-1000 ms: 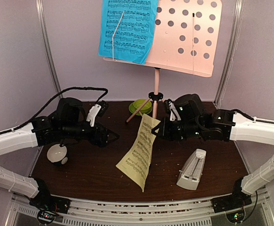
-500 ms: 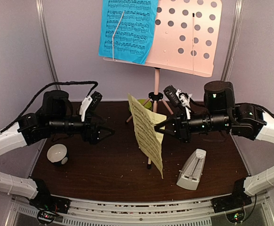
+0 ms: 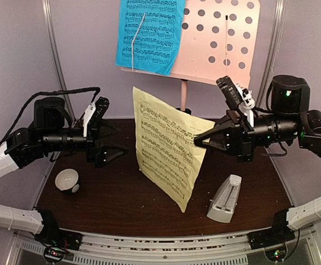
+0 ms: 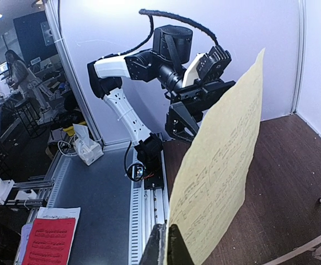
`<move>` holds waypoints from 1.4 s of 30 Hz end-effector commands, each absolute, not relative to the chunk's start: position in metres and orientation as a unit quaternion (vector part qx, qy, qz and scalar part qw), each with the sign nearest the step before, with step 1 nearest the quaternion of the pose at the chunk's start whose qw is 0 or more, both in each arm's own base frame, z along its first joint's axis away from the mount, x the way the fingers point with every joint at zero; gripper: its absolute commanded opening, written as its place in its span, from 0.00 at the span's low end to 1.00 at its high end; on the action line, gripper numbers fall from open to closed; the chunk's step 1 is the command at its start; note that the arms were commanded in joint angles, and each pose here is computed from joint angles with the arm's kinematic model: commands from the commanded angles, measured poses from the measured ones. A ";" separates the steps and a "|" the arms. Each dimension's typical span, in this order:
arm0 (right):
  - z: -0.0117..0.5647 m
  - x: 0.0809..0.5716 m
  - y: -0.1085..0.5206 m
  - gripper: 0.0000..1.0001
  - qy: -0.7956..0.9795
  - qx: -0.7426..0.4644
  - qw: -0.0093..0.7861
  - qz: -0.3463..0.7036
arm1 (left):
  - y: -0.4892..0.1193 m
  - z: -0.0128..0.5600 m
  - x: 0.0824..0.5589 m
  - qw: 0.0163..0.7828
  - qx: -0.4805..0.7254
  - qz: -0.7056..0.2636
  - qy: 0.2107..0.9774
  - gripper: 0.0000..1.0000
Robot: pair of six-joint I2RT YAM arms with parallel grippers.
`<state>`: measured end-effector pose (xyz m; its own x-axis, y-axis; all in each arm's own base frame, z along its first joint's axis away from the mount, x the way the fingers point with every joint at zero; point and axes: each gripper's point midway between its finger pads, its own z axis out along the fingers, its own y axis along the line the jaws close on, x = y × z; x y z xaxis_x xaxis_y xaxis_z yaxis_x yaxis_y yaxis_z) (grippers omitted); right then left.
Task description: Set up the instrument practice props
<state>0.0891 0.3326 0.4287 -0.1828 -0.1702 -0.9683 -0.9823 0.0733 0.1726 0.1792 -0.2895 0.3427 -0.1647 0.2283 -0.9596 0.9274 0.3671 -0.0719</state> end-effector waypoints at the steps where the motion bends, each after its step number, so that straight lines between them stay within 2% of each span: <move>1: 0.452 0.076 0.322 0.00 0.570 -0.502 0.431 0.488 | -0.293 0.379 0.170 0.506 0.441 -0.379 0.637 0.98; 13: 0.460 0.068 0.309 0.00 0.560 -0.532 0.433 0.465 | -0.313 0.397 0.155 0.500 0.463 -0.403 0.611 0.97; 29: 0.453 0.065 0.309 0.00 0.561 -0.547 0.421 0.457 | -0.349 0.415 0.146 0.497 0.424 -0.494 0.574 0.70; 32: 0.453 0.069 0.308 0.00 0.564 -0.541 0.431 0.451 | -0.354 0.417 0.141 0.494 0.422 -0.508 0.565 0.61; 37: 0.465 0.084 0.300 0.00 0.572 -0.498 0.480 0.441 | -0.357 0.428 0.139 0.499 0.414 -0.517 0.559 0.37; 42: 0.465 0.097 0.295 0.00 0.590 -0.456 0.504 0.436 | -0.352 0.446 0.148 0.525 0.381 -0.519 0.557 0.06</move>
